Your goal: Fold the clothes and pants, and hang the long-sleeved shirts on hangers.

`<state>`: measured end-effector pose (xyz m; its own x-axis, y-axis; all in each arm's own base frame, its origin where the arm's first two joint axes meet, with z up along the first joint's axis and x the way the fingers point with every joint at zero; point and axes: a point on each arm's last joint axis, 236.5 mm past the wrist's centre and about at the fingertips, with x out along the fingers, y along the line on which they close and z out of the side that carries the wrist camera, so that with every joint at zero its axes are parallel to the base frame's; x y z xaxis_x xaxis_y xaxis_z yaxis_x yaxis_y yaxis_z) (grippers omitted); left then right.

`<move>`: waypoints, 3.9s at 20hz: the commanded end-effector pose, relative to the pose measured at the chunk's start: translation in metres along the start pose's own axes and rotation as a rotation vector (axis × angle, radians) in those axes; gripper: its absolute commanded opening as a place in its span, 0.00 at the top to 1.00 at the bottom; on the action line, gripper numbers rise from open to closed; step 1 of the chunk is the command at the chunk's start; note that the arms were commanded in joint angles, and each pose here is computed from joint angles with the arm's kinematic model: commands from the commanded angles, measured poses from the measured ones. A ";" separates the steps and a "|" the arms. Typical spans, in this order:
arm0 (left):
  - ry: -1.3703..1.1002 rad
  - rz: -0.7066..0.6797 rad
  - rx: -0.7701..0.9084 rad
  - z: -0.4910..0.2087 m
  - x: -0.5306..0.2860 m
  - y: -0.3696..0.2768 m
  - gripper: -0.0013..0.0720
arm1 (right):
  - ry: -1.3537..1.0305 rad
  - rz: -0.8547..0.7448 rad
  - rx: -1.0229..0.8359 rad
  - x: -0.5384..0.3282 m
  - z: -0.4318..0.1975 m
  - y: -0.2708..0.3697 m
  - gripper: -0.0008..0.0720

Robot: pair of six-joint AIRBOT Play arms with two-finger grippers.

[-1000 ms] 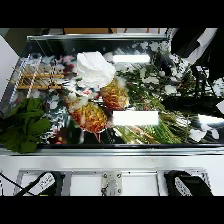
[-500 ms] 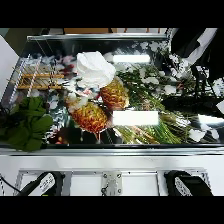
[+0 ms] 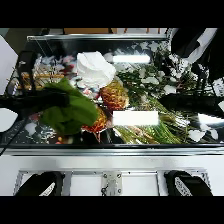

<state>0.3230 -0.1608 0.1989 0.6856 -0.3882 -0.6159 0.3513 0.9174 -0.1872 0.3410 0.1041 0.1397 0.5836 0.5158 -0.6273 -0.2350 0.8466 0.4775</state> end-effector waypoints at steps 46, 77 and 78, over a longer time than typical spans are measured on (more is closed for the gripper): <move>0.561 0.141 -0.360 -0.128 0.144 0.144 0.15 | 0.051 -0.447 0.208 -0.054 -0.027 -0.153 0.97; 0.708 -0.207 -0.259 -0.205 0.188 0.013 0.96 | 0.730 -0.161 0.113 0.138 -0.241 -0.068 0.23; 0.708 -0.205 -0.266 -0.204 0.188 0.015 0.96 | 0.731 -0.158 0.098 0.140 -0.242 -0.065 0.24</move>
<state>0.3223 -0.2087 -0.0799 0.0089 -0.4807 -0.8769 0.2209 0.8562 -0.4671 0.2581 0.1335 -0.1150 -0.0361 0.3838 -0.9227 -0.0498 0.9215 0.3852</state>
